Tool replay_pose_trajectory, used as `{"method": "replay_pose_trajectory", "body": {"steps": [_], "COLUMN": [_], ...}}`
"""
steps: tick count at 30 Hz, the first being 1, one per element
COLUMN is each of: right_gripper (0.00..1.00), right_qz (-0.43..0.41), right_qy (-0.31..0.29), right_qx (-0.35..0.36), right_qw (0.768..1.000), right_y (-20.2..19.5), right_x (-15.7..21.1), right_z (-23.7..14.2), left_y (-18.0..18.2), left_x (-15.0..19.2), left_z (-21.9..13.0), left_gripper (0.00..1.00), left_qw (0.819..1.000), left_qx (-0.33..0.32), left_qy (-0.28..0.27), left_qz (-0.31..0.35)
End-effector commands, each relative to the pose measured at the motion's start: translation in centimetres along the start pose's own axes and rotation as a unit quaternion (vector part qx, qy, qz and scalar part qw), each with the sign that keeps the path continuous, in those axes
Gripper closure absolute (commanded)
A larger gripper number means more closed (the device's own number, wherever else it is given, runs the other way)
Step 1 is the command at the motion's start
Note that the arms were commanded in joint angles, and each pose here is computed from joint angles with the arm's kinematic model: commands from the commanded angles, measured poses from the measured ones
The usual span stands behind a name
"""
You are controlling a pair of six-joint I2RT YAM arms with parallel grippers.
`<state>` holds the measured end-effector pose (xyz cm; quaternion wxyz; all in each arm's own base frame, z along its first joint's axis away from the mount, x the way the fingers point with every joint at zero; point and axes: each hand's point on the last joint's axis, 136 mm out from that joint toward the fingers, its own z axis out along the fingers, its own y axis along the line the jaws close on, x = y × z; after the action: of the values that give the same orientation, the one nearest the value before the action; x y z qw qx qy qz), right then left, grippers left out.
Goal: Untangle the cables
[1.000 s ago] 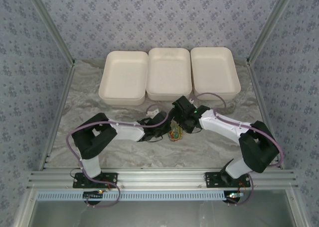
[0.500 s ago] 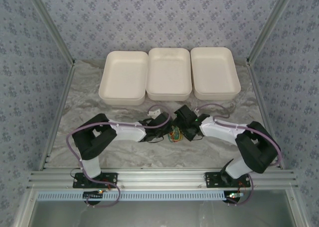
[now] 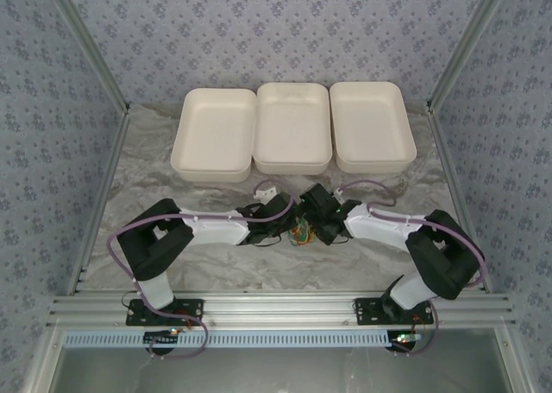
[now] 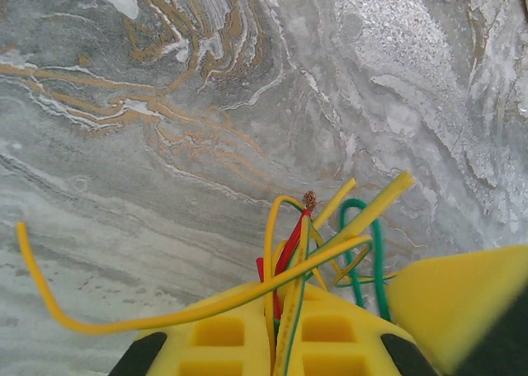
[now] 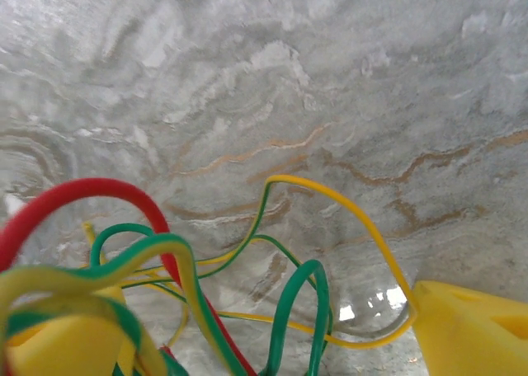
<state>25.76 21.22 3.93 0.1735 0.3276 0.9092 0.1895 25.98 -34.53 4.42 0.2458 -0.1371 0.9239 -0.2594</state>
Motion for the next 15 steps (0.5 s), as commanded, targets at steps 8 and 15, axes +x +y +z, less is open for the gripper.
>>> {"method": "replay_pose_trajectory", "body": {"steps": [8, 15], "right_gripper": [0.03, 0.11], "right_qz": [-0.008, 0.01], "right_qy": [-0.037, 0.014], "right_qx": [-0.058, -0.016], "right_qw": [0.998, 1.0], "right_y": [1.7, -0.1], "right_x": [-1.0, 1.1], "right_z": [-3.4, 0.4], "left_y": [-1.1, -1.4], "left_x": [-0.3, -0.5], "left_z": [-0.8, -1.1], "left_gripper": [1.0, 1.0], "left_qw": [1.0, 1.0], "left_qx": [0.015, 0.016], "left_qy": [-0.004, -0.005], "left_qz": [0.009, 0.011]}}
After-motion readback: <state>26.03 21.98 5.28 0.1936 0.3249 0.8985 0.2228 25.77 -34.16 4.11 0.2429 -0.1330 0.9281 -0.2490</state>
